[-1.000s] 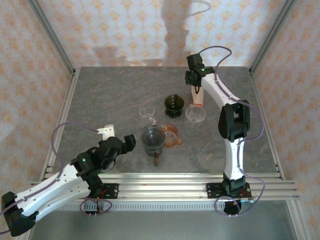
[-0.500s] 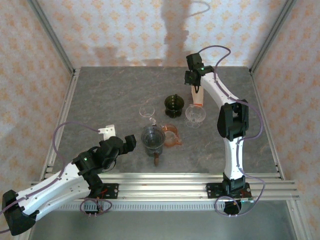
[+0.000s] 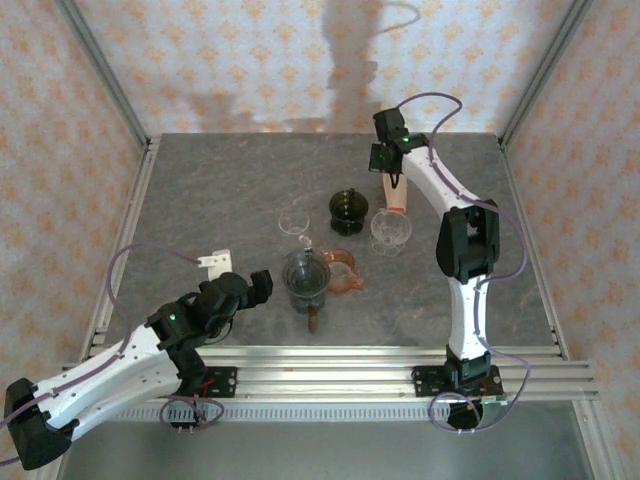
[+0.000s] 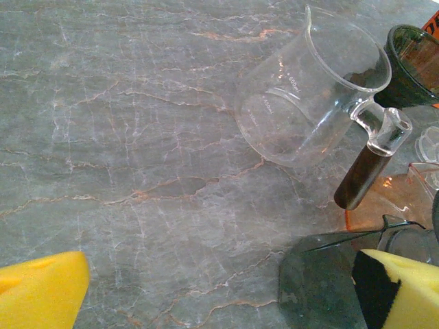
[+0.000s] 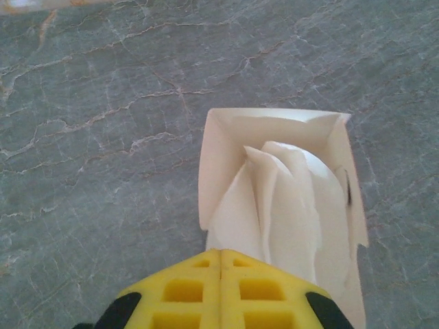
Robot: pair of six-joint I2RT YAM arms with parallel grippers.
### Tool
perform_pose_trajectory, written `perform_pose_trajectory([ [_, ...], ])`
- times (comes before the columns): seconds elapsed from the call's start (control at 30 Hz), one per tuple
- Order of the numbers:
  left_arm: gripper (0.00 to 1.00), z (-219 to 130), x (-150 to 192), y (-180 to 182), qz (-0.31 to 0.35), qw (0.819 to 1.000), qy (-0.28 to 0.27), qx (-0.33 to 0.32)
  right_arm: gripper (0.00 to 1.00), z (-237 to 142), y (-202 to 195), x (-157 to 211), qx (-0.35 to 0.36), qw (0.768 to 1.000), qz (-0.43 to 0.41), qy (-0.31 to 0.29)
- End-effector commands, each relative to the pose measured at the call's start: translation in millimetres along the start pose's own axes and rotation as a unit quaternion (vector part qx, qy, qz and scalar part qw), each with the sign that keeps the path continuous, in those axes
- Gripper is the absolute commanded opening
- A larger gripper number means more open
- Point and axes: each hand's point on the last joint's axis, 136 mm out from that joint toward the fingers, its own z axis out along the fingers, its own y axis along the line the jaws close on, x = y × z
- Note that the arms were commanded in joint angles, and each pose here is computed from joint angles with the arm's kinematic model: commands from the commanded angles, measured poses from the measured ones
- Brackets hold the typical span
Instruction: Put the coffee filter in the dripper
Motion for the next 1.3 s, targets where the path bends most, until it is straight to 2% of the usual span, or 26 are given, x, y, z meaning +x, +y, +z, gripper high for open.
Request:
perform_pose_trajectory([
  [0.0, 1.00, -3.1, -10.0, -4.2, -0.007, 1.000, -0.015, 0.007, 0.00, -47.7, -5.2, -30.5, -0.010, 0.998, 0.018, -0.062],
  [0.23, 1.00, -2.6, -8.5, -4.4, -0.011, 1.000, -0.014, 0.010, 0.00, -61.5, -8.3, -24.5, -0.015, 0.998, 0.018, -0.063],
  [0.3, 1.00, -2.8, -8.5, -5.1, -0.011, 1.000, -0.013, 0.011, 0.17, -52.5, -9.4, -18.9, -0.002, 0.999, 0.004, -0.037],
  [0.37, 1.00, -2.8, -8.0, -4.9, -0.012, 1.000, -0.012, 0.011, 0.28, -41.3, -10.3, -14.9, 0.013, 1.000, -0.012, -0.016],
  [0.53, 1.00, -3.9, -8.1, -3.7, -0.015, 1.000, -0.012, 0.012, 0.33, -23.3, -8.7, -13.0, 0.022, 1.000, -0.022, -0.005],
  [0.9, 1.00, -4.4, -9.7, -4.1, -0.013, 1.000, -0.015, 0.012, 0.34, -9.4, -4.5, -24.6, 0.020, 0.999, 0.017, -0.028],
  [1.27, 1.00, -3.3, -8.7, -2.7, -0.012, 1.000, -0.015, 0.010, 0.34, 0.9, -4.4, -28.5, 0.027, 0.999, 0.022, -0.020],
])
